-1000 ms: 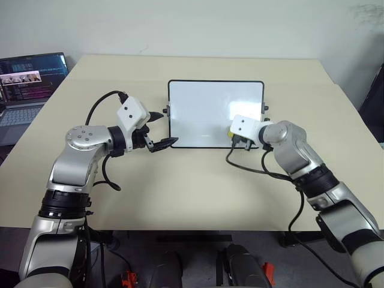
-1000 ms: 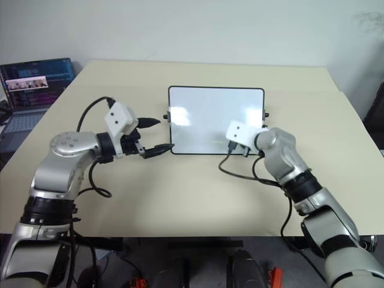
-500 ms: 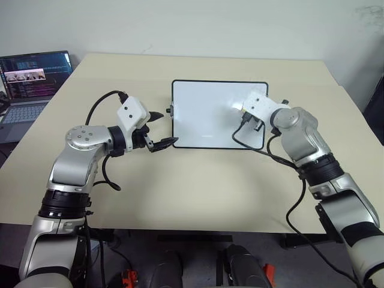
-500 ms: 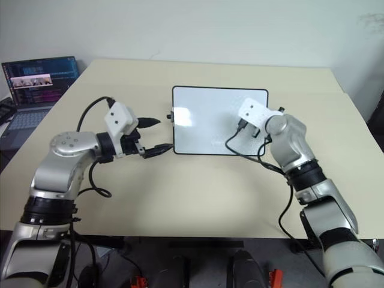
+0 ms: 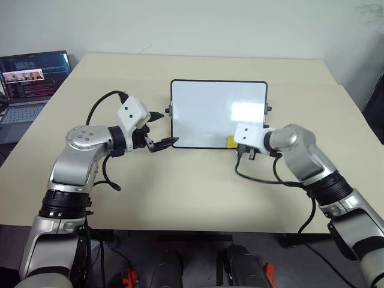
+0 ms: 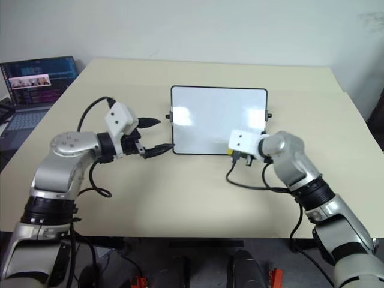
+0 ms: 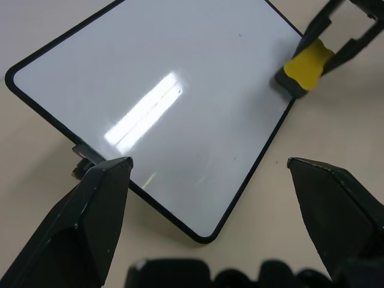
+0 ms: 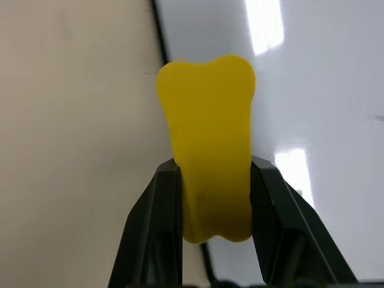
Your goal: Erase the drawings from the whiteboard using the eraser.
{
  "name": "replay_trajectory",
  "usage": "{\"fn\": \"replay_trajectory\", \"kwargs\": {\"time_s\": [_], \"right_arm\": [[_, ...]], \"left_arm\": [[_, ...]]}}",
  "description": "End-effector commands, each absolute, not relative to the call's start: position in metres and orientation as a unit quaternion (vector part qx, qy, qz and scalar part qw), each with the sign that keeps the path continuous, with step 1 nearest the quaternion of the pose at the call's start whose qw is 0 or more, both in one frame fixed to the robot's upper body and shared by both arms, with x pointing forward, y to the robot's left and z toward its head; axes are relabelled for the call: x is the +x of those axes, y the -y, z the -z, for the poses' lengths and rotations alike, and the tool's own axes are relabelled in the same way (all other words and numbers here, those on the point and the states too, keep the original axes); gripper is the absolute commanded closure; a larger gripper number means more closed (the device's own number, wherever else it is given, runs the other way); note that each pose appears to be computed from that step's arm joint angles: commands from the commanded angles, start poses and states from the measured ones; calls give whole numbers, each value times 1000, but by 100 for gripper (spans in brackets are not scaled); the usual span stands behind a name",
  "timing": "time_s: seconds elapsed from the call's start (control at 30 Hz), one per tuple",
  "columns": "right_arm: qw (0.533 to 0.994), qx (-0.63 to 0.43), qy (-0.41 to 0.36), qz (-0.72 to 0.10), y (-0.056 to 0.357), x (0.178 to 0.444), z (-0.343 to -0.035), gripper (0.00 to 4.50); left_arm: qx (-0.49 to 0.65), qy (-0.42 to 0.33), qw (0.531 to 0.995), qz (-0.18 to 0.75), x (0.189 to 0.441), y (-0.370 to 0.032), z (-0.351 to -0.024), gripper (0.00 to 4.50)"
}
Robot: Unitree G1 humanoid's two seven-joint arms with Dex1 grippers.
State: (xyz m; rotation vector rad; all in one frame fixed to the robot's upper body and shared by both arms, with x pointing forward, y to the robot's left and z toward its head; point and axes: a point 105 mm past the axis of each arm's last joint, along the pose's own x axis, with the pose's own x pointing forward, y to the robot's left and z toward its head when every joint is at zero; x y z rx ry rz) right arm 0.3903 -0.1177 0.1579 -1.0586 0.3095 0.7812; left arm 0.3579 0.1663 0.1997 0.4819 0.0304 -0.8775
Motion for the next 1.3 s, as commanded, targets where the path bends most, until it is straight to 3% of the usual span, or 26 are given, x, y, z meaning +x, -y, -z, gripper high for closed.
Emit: {"fn": "replay_trajectory", "kwargs": {"time_s": [0.03,0.17,0.27,0.37,0.57,0.77,1.17,1.3], "right_arm": [[834,-399,-49,-378,112,380,-219,339],[880,-287,0,-378,129,362,-261,339],[932,-241,-19,-272,187,369,-274,339],[973,-166,-99,-129,263,371,-259,339],[969,-112,-222,4,334,346,-210,339],[951,-70,-299,22,341,330,-163,339],[952,-48,-301,16,341,346,-139,339],[951,-46,-305,16,342,351,-136,215]], "left_arm": [[222,25,856,465,344,-150,-224,0],[187,31,820,540,325,-125,-228,0],[170,33,796,580,320,-97,-222,0],[165,33,780,602,325,-72,-215,0],[202,65,746,631,328,-17,-201,0],[195,86,724,656,315,14,-188,0],[182,76,731,653,309,12,-183,0],[185,75,735,648,311,10,-183,0]]}}
